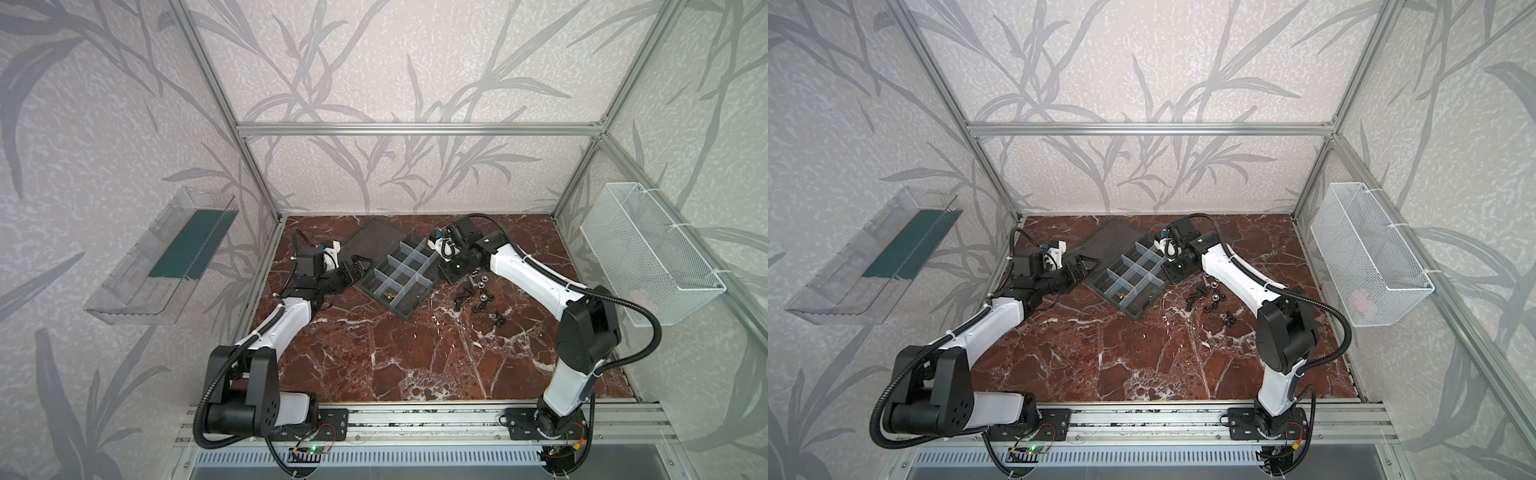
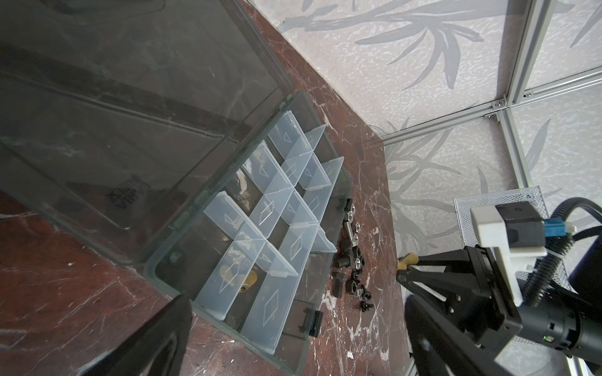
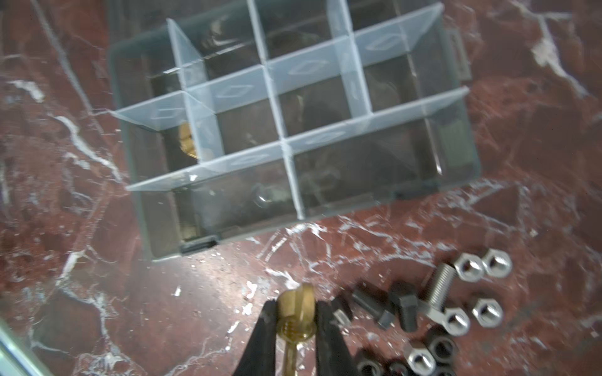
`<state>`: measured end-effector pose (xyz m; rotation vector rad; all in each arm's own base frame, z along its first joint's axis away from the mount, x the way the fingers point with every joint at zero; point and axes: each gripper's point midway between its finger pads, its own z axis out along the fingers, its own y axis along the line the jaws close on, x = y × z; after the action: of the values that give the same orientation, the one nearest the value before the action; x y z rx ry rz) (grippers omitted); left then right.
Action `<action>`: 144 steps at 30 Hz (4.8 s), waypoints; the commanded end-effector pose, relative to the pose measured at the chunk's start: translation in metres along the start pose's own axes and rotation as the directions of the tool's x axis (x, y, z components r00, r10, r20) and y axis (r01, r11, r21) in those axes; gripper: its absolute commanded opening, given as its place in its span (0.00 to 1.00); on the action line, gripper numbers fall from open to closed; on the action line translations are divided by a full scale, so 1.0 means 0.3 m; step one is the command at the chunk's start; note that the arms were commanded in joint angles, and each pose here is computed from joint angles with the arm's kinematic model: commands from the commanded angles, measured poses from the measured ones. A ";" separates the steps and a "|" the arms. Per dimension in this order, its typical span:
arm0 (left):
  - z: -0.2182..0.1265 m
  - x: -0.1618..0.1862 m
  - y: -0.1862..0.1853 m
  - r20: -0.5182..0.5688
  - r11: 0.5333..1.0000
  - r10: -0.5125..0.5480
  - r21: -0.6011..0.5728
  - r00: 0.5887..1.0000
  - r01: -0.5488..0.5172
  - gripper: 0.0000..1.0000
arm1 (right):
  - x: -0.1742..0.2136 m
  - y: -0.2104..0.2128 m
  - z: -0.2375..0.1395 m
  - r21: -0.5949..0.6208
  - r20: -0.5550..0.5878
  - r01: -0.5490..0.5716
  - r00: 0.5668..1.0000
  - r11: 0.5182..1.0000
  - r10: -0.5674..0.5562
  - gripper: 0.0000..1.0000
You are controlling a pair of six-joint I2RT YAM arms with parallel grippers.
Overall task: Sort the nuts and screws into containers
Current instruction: 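Lift the brass wing nut with the right gripper toward the organizer box, then lower the brass wing nut into the compartment and open the right gripper, then move the right gripper back over the hardware pile, then lower the right gripper and grasp a black wing nut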
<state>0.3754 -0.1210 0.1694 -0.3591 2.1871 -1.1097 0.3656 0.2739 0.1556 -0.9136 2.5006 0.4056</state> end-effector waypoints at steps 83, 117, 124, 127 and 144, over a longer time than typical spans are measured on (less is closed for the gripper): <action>-0.037 -0.021 0.030 0.009 1.000 -0.029 0.002 1.000 0.029 0.99 | 0.736 -0.259 -0.070 0.497 -0.136 -0.674 0.561 0.546 0.817 0.55; -0.018 -0.020 0.050 0.007 0.999 -0.048 -0.002 0.999 0.048 1.00 | 0.823 -0.354 0.113 0.462 -0.165 -0.746 0.459 0.479 0.873 0.56; -0.018 -0.021 0.050 0.012 0.999 -0.050 0.000 0.999 0.050 0.99 | 0.808 -0.363 0.113 0.460 -0.169 -0.734 0.479 0.499 0.861 0.44; -0.017 -0.019 0.051 0.011 0.999 -0.052 -0.001 0.999 0.052 0.99 | 0.813 -0.366 0.115 0.469 -0.179 -0.723 0.485 0.508 0.856 0.38; -0.020 -0.014 0.053 0.014 0.999 -0.048 0.001 0.999 0.048 1.00 | 0.802 -0.358 0.104 0.444 -0.183 -0.721 0.508 0.532 0.841 0.07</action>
<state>0.3725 -0.1034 0.1532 -0.4378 2.2001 -1.1171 0.2826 0.0792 0.0112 0.4579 3.0990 0.0585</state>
